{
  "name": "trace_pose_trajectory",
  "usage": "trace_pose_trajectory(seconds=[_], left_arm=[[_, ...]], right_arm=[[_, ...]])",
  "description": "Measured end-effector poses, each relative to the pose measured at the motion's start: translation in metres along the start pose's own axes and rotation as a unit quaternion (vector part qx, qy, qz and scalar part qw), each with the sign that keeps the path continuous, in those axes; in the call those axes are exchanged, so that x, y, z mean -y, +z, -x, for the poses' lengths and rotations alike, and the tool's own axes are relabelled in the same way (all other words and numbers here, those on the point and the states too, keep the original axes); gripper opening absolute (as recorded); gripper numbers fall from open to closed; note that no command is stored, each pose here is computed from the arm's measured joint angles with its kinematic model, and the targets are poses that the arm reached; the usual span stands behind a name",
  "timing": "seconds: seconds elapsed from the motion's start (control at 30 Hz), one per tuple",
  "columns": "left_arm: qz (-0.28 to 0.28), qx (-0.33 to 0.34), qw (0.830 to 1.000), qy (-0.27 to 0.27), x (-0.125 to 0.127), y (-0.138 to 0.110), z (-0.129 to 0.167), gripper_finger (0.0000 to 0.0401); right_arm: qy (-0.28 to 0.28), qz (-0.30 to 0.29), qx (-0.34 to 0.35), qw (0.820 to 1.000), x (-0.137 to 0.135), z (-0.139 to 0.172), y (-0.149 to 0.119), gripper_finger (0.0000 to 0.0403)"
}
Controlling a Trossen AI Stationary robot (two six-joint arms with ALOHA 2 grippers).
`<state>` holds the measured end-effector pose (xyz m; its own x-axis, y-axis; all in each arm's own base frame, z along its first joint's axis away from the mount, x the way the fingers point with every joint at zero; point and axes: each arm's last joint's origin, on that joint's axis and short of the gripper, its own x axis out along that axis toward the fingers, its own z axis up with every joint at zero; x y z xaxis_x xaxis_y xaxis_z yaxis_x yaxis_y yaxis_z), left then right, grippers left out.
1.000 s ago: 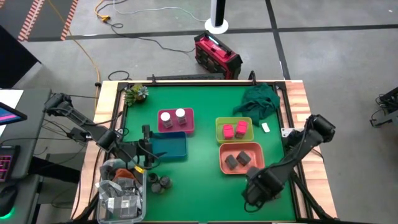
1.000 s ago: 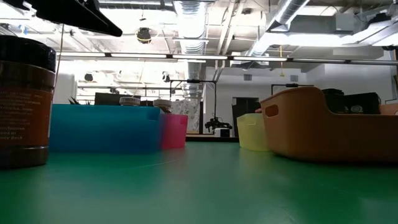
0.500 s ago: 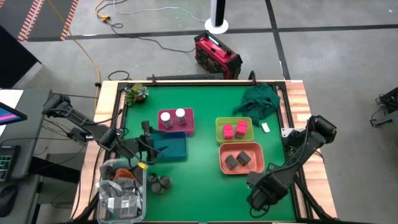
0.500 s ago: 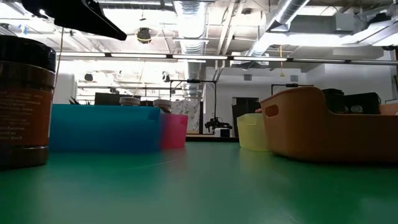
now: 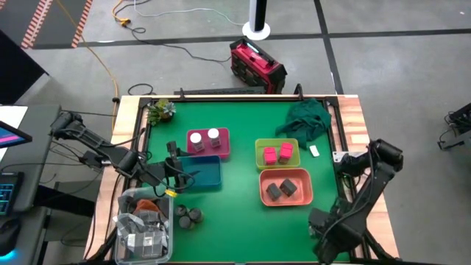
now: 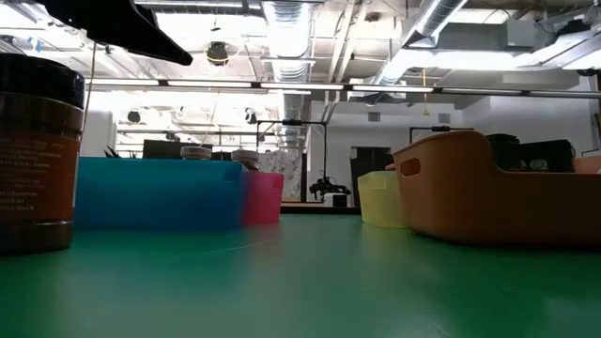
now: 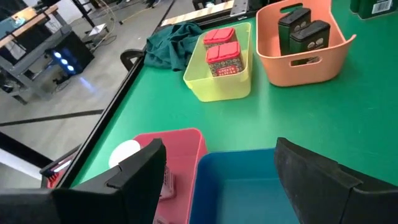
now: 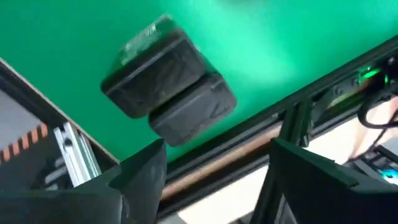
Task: Sort spices by type
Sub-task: Put the left black seasoning can into the orange bin
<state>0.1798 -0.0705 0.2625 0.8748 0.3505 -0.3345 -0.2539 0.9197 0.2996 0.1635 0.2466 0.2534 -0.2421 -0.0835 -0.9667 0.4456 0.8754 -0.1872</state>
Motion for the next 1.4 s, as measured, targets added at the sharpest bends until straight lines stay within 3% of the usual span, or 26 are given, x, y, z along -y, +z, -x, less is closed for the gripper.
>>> trace_pose_trajectory(seconds=[0.23, 0.43, 0.77, 1.4], left_arm=[[0.000, 0.001, 1.000, -0.002, 0.000, 0.000, 0.000, 0.0283], [0.000, 0.001, 1.000, -0.003, 0.000, 0.000, 0.000, 0.0283], [-0.012, -0.007, 1.000, -0.003, 0.000, -0.002, 0.000, 0.0283], [-0.018, 0.002, 1.000, -0.003, 0.000, 0.000, 0.000, 0.0283]], right_arm=[[0.024, 0.010, 0.033, 0.999, -0.007, -0.001, -0.007, 0.0311], [0.012, -0.004, 0.047, 0.999, -0.004, 0.000, 0.008, 0.0311], [-0.058, 0.055, 0.029, 0.996, -0.015, -0.022, 0.029, 0.0311], [-0.068, 0.044, 0.074, 0.994, -0.010, -0.019, 0.054, 0.0310]])
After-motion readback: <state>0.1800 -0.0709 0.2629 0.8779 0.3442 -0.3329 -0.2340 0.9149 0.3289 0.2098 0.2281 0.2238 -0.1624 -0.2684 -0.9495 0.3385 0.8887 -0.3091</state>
